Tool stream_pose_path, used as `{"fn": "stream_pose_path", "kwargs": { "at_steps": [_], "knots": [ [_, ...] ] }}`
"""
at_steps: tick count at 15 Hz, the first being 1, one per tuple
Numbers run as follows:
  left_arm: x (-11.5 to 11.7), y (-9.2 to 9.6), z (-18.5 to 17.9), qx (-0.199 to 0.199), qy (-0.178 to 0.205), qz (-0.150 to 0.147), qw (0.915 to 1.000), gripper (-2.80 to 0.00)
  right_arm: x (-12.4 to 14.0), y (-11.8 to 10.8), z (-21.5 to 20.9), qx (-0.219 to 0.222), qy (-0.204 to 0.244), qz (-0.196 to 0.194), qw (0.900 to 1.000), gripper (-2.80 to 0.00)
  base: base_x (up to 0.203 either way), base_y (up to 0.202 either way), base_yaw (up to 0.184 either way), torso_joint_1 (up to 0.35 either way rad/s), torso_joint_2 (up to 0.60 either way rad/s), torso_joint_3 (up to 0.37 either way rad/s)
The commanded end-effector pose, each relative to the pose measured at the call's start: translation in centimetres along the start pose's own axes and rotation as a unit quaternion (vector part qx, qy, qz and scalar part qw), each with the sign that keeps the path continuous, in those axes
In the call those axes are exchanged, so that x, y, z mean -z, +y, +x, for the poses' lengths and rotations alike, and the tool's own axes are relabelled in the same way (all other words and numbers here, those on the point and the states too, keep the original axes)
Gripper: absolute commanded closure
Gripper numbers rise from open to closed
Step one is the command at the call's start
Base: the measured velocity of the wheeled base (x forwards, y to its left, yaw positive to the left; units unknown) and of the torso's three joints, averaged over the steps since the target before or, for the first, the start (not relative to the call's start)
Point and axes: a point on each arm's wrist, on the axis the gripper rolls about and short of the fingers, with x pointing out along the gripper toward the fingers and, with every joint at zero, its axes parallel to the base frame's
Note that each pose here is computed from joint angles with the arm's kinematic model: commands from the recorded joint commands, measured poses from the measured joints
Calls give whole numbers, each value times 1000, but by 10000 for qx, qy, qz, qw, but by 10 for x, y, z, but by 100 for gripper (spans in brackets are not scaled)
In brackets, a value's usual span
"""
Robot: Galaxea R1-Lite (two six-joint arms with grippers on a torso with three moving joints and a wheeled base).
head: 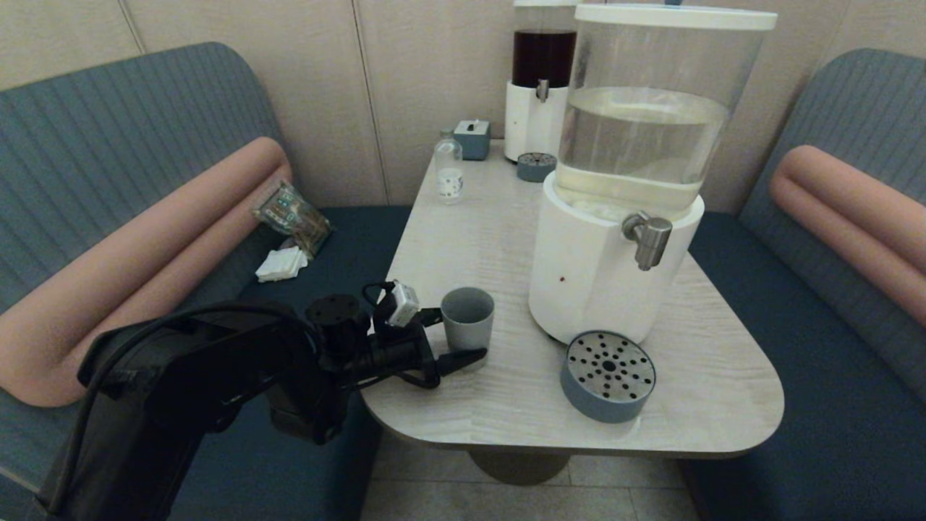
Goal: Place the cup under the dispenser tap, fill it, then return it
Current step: Pick up the cup
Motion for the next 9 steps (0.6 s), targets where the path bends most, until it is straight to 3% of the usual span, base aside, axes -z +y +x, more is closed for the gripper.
{"fn": "stream_pose_path", "kwargs": {
  "at_steps": [1,6,9],
  "knots": [
    [5,3,8,-113,-78,-37,9999,0,0,0,0,1,5,1,10000,0,0,0,0,0,0,0],
    [-12,-10,13,10,-115,-12,9999,0,0,0,0,1,5,1,10000,0,0,0,0,0,0,0],
    [-50,-41,23,197,-263,21,9995,0,0,0,0,1,5,1,10000,0,0,0,0,0,0,0]
  ]
}}
